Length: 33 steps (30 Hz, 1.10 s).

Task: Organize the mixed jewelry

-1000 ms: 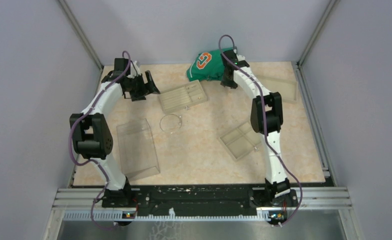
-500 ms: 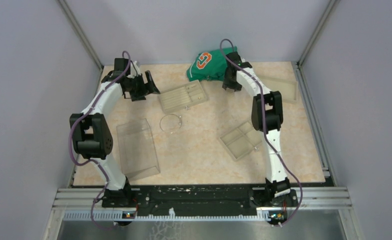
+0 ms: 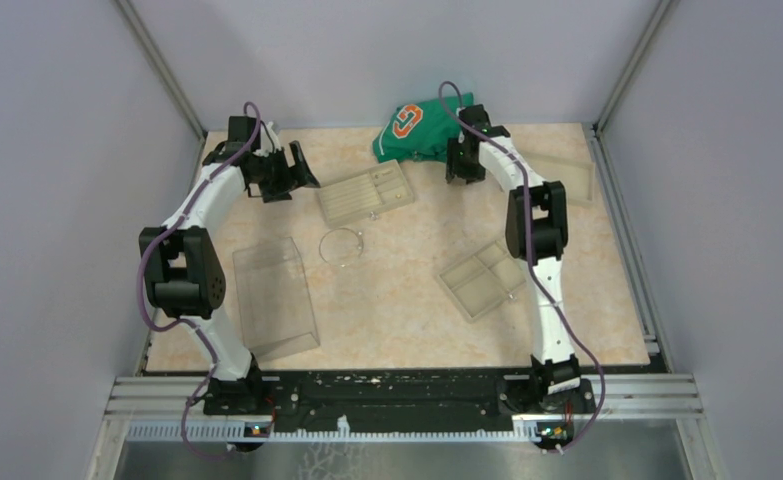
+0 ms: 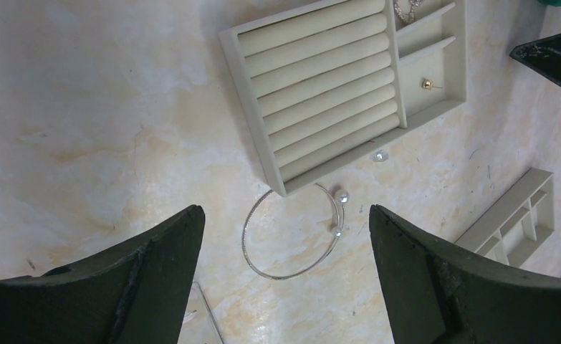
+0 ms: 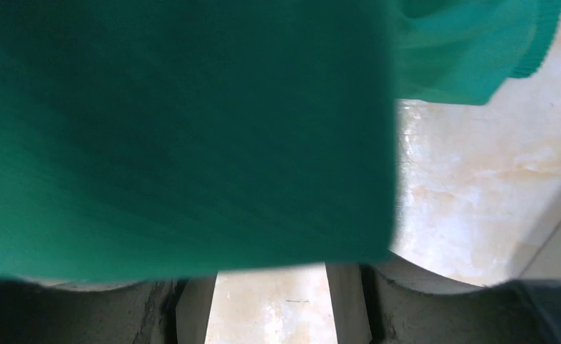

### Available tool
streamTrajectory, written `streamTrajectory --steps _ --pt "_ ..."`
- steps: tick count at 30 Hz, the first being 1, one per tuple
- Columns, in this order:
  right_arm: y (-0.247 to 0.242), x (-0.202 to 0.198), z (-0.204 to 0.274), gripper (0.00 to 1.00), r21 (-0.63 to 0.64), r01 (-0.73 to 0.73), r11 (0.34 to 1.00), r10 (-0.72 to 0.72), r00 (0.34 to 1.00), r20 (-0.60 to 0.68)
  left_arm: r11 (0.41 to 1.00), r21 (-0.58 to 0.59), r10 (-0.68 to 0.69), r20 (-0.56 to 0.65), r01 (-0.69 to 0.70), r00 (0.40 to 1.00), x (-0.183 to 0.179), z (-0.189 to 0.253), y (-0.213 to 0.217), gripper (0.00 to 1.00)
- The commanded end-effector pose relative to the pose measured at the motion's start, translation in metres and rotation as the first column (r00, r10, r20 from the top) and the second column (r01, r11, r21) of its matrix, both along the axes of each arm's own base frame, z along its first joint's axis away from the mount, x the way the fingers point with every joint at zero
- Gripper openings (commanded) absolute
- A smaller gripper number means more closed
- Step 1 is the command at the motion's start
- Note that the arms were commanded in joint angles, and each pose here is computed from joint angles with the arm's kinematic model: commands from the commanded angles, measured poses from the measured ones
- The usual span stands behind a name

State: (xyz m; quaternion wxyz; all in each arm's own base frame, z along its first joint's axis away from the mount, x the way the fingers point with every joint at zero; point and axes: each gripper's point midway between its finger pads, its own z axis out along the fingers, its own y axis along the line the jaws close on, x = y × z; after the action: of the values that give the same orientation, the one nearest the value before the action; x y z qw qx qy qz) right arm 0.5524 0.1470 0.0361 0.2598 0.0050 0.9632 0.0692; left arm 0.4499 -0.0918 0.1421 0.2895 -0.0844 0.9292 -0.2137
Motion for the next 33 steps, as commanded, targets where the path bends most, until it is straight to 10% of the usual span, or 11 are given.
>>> streamTrajectory --steps 1,33 --pt "0.008 0.0 -0.006 0.53 0.028 -0.069 0.997 0.069 0.998 0.005 1.0 -0.015 0.011 0.04 -0.01 0.999 0.001 0.019 0.0 0.91" --pt "-0.01 -0.032 -0.022 0.21 -0.13 -0.07 0.989 0.065 0.997 -0.037 1.0 -0.027 0.002 0.045 0.0 0.999 0.006 0.017 -0.003 0.91"
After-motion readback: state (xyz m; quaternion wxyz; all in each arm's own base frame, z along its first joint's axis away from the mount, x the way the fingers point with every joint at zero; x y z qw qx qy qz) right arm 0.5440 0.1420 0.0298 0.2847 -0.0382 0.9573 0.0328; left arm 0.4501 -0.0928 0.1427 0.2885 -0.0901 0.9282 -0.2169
